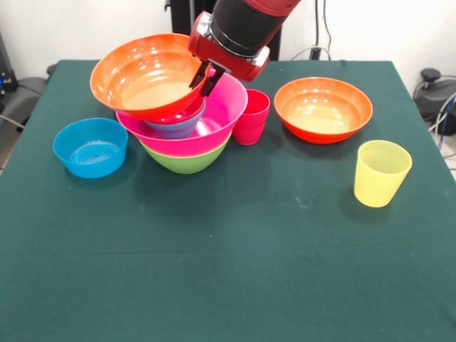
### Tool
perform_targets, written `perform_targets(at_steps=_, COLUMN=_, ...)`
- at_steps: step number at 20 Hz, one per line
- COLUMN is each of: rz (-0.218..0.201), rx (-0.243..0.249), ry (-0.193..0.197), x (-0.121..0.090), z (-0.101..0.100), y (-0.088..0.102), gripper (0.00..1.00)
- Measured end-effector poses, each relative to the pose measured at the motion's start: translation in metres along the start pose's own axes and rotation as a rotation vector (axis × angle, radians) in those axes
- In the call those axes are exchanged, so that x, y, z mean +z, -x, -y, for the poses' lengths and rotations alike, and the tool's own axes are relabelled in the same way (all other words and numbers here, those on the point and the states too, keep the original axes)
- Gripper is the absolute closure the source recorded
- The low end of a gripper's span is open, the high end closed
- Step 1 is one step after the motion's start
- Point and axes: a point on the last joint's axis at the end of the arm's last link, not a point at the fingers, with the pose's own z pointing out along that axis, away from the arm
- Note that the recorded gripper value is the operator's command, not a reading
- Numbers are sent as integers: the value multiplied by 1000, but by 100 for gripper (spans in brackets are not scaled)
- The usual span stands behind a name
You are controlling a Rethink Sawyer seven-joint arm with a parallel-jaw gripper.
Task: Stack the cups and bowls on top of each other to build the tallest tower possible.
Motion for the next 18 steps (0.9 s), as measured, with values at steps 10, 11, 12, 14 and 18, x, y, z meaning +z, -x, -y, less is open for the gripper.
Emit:
perform_targets(at_steps=10, rz=-6, rx=-2, ry=-2, x=4, z=-1, y=-1, gripper=100)
perform_targets(at_steps=11, rz=-6, rx=-2, ry=-2, x=4, z=-1, y=-1, gripper=100)
perform_targets(at_steps=12, rz=-6, rx=-2, ry=-2, x=4, z=-1, y=-1, gripper=100)
perform_targets(at_steps=14, rz=-6, rx=-2, ry=-2, x=4, z=-1, y=-1, gripper=100)
perform_targets(at_steps=18, rz=-6, rx=-2, ry=-2, x=4, z=-1, y=-1, gripper=100)
